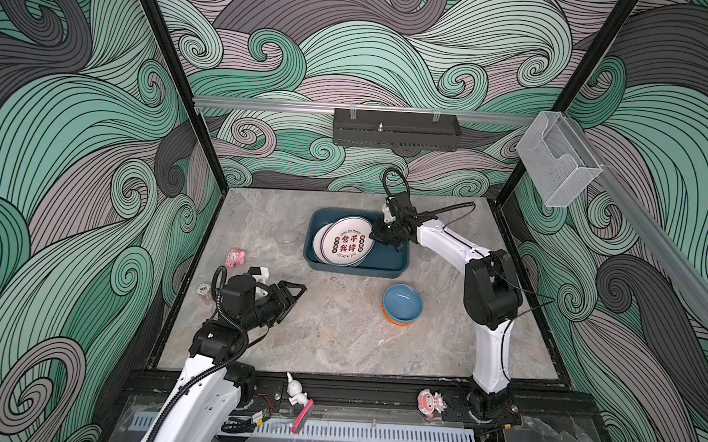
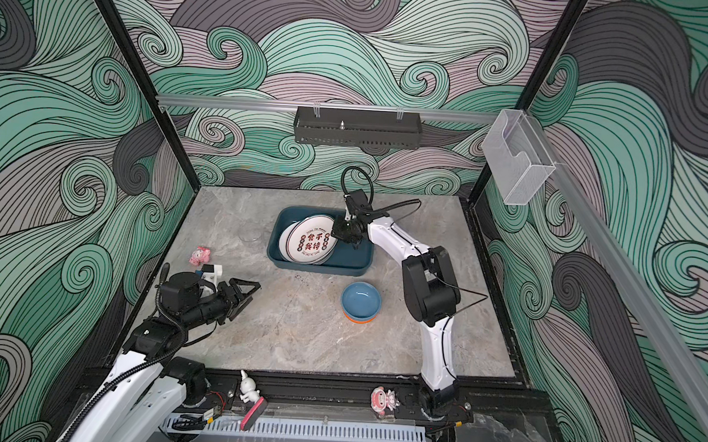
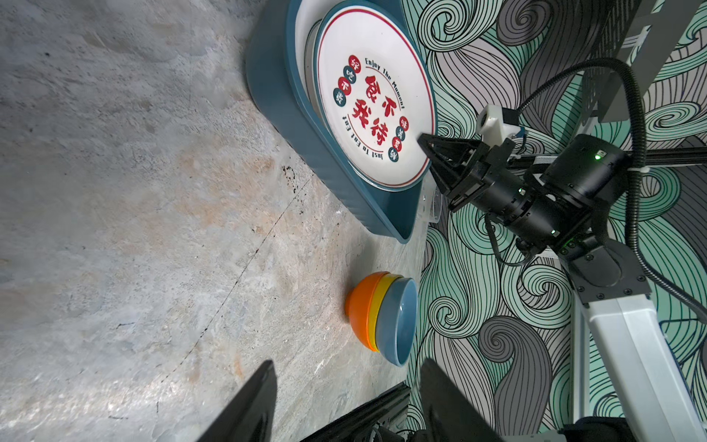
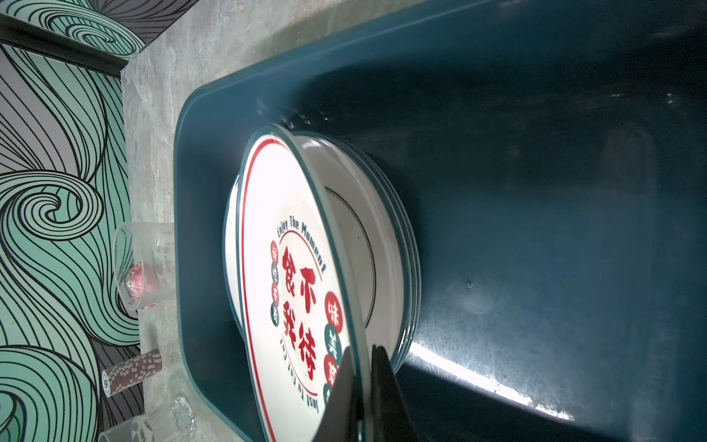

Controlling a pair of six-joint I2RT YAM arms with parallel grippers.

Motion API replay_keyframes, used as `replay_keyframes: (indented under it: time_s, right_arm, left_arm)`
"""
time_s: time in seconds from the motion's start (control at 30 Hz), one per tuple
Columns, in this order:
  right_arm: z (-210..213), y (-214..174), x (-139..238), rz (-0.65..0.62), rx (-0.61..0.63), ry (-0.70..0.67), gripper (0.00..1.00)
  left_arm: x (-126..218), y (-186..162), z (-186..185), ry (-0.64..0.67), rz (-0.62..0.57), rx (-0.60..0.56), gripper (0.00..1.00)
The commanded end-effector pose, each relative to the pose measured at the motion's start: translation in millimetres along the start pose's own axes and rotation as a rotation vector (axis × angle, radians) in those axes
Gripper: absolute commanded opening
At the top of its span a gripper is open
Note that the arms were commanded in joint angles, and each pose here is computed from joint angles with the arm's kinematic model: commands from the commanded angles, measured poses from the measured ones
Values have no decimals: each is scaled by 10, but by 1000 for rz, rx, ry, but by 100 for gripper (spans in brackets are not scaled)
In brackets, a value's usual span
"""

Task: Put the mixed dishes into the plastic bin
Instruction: 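Carry the red-print plate over the teal bin and lower it in, then press the red-print plate flat onto the stack and open the right gripper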

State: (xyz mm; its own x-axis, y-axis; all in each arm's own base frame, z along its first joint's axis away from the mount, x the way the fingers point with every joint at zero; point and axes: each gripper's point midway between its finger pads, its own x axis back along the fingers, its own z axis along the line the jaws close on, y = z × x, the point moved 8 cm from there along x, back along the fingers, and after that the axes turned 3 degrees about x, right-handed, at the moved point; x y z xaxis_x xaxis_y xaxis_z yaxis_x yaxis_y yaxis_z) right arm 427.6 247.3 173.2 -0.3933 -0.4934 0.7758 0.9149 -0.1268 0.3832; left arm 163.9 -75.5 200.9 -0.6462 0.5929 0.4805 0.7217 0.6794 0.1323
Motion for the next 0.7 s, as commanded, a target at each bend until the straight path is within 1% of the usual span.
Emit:
replay_keyframes:
  time_s: [0.0, 0.67]
  right_arm:
    - [82, 137, 59, -49, 10, 26, 0]
    - [59, 158, -86, -44, -2, 32, 0]
  left_arm:
    - [4, 6, 11, 12, -11, 1, 62]
    - [-16, -1, 57, 23, -7, 8, 62]
